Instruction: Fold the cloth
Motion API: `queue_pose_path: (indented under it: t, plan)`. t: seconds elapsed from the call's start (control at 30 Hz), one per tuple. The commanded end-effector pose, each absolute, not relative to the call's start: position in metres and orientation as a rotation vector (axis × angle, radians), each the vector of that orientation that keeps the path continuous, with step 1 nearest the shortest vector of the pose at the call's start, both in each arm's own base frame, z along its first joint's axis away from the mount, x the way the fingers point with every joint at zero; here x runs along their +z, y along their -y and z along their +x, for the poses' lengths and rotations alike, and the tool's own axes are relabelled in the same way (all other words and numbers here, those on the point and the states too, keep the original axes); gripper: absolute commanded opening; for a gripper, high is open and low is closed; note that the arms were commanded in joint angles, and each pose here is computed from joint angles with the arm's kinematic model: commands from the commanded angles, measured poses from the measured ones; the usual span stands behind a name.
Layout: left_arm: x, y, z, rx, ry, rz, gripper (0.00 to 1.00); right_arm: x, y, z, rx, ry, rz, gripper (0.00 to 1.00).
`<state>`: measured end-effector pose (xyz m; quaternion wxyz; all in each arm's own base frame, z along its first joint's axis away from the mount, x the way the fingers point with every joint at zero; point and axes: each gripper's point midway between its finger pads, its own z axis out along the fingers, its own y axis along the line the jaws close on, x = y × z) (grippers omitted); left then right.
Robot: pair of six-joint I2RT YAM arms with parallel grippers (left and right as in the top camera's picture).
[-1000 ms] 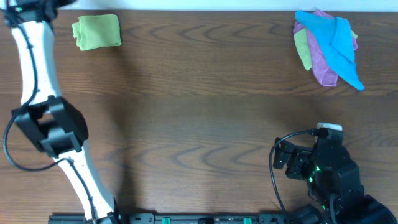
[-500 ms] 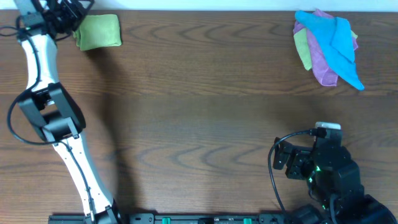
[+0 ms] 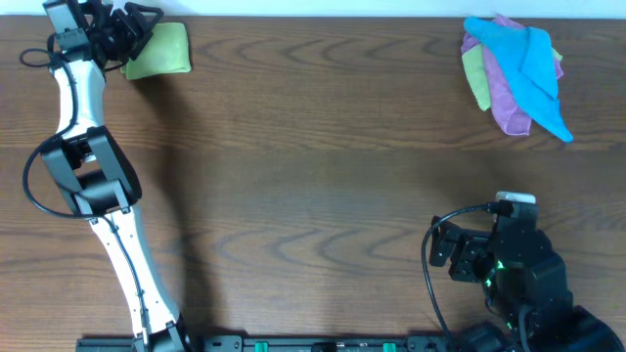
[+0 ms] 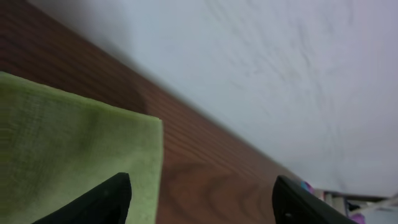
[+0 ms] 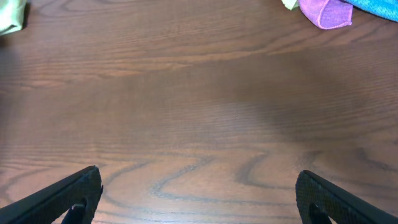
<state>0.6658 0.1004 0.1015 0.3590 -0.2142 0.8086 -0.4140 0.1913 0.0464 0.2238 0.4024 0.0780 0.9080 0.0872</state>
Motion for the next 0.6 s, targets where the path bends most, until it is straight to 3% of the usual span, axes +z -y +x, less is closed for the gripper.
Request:
queue_pose_path:
  t: [0.0,0.37,0.57]
  plan:
    - [0.071,-0.109,0.669,-1.037,-2.097,-0.598,0.74,0.221,-0.048,0.191,0.216,-2.303,0.172,0.99]
    - [0.031,-0.129,0.682,-0.933,-2.063,-0.700,0.75,0.221,-0.048,0.191,0.219,-2.301,0.176,0.99]
    - [0.033,-0.131,0.684,-0.916,-2.051,-0.692,0.76,0.223,-0.049,0.193,0.224,-2.291,0.177,0.99]
